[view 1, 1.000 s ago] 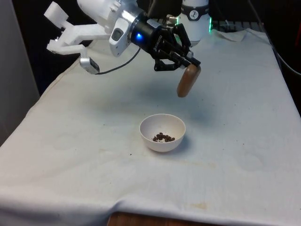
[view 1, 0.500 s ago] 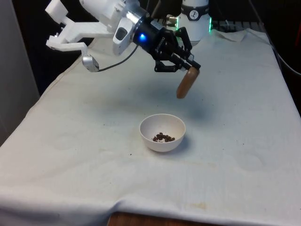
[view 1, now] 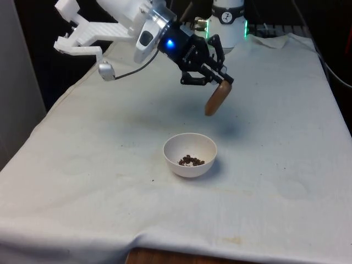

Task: Pour the coffee beans from the cup into the bowl.

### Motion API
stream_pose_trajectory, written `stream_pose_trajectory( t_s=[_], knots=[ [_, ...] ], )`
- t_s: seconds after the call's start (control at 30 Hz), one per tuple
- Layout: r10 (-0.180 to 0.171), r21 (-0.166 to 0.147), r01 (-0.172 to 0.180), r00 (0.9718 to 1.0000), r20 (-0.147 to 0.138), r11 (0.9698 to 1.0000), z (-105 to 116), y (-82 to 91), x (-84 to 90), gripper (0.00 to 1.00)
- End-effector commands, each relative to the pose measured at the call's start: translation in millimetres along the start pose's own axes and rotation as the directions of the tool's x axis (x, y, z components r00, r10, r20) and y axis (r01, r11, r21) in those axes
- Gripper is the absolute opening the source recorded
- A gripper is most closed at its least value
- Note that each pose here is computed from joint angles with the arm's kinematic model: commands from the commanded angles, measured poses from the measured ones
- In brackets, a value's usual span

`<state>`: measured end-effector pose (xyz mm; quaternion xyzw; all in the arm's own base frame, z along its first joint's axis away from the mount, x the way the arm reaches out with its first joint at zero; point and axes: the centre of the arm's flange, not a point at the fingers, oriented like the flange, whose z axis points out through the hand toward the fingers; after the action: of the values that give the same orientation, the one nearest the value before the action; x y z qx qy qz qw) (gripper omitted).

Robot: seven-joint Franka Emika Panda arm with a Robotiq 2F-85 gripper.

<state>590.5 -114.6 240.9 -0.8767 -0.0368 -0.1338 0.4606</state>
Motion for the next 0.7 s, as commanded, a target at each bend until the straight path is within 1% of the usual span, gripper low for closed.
stream_pose_trajectory(
  t_s=[0.0, 0.13, 0.17, 0.2, 0.33, 0.37, 0.43, 0.47, 0.5, 0.63, 0.67],
  knots=[
    [-0.006, -0.025, 0.006, 0.9999, 0.009, 0.9997, 0.7, -1.1, -1.7, 0.0],
    [-0.022, -0.042, 0.023, 0.9993, 0.029, 0.9988, 0.8, -0.9, -2.7, 0.0],
    [-0.019, -0.022, 0.02, 0.9995, 0.025, 0.9996, 0.8, 0.8, -1.6, 0.0],
    [-0.029, -0.05, 0.031, 0.9988, 0.04, 0.9982, 1.7, -1.1, -3.4, 0.0],
    [-0.043, -0.065, 0.047, 0.9972, 0.06, 0.9967, 2.0, -1.0, -4.2, 0.0],
    [-0.049, -0.073, 0.054, 0.9963, 0.07, 0.9958, 2.5, -0.6, -4.6, 0.0],
    [-0.056, -0.082, 0.062, 0.9953, 0.08, 0.9947, 2.6, -0.7, -4.7, 0.0],
    [-0.054, -0.063, 0.059, 0.9954, 0.079, 0.9963, 2.7, 1.3, -4.1, 0.0],
    [-0.057, -0.084, 0.065, 0.9947, 0.085, 0.9943, 3.0, -0.6, -5.0, 0.0],
    [-0.07, -0.1, 0.08, 0.9922, 0.103, 0.9918, 2.9, 0.3, -5.2, 0.0],
    [-0.078, -0.108, 0.09, 0.9906, 0.113, 0.9901, 3.5, 0.3, -5.0, 0.0]
  ],
)
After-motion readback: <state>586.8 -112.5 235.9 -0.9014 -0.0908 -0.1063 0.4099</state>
